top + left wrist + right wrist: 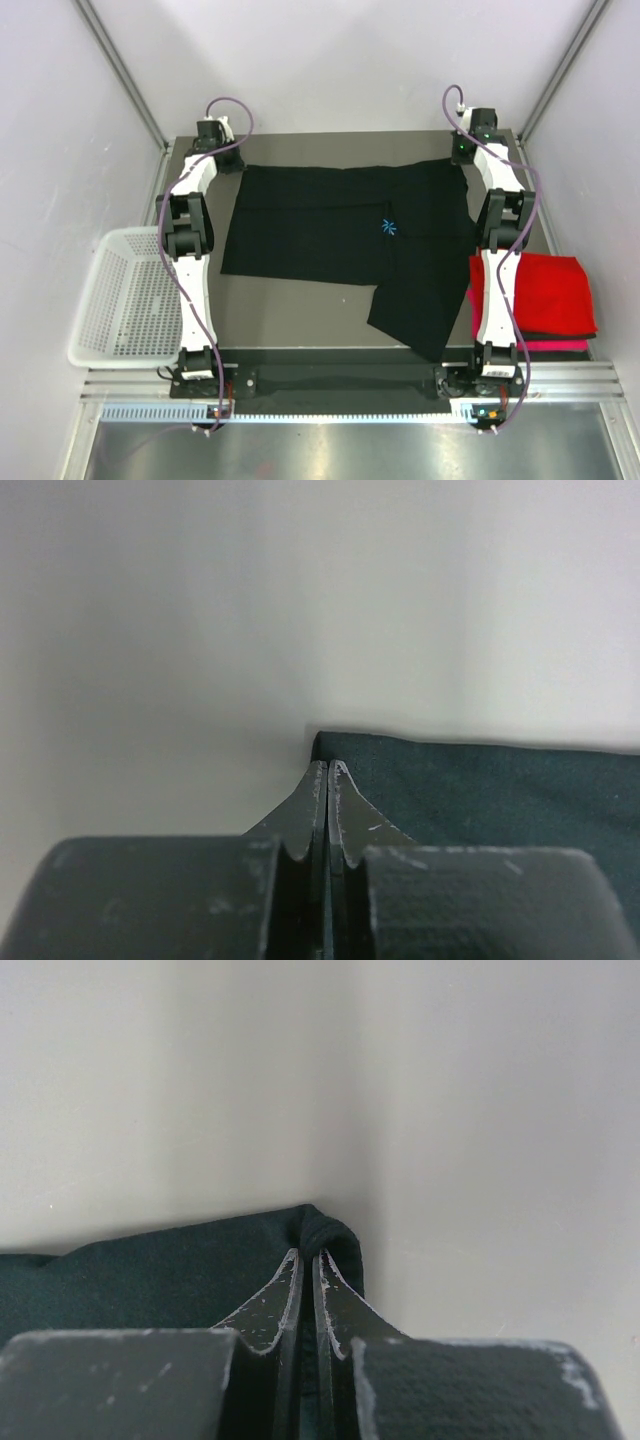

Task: Fold and stack the t-shirts
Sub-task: Fold the tshirt

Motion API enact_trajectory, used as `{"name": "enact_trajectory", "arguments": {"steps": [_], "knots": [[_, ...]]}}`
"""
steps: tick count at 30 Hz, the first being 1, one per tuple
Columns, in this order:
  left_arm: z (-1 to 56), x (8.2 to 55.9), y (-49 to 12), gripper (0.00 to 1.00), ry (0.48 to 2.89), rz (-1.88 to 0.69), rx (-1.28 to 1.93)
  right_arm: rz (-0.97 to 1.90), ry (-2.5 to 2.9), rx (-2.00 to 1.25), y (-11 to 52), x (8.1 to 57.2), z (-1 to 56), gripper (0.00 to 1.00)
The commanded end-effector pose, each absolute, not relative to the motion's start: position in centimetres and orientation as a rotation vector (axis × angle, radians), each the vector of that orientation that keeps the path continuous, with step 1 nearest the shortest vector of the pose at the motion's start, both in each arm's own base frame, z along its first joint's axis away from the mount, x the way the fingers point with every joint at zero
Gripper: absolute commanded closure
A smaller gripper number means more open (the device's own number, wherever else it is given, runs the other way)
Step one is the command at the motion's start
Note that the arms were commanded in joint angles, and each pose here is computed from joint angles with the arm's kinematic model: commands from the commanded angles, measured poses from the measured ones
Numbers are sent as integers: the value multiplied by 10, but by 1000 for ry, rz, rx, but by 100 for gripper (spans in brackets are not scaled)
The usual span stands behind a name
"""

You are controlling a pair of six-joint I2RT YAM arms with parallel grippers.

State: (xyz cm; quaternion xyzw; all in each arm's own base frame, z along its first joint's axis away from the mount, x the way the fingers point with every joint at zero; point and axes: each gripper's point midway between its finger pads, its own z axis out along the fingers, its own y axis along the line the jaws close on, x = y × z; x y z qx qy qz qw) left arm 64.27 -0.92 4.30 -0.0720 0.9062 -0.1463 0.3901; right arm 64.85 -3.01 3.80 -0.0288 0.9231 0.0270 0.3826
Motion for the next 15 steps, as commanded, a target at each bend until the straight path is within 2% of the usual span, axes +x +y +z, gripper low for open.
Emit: {"name": "enact_trajectory", "arguments": {"steps": [1, 9, 15], "knots": [[59, 648, -14, 100, 2255, -389, -152, 51, 2321, -90, -26, 653, 49, 100], [98, 668, 17, 100, 2173, -207, -140, 71, 2272, -102, -21, 664, 61, 100], [98, 668, 19, 100, 2175, -215, -137, 75, 2257, -125, -13, 669, 61, 100]]}}
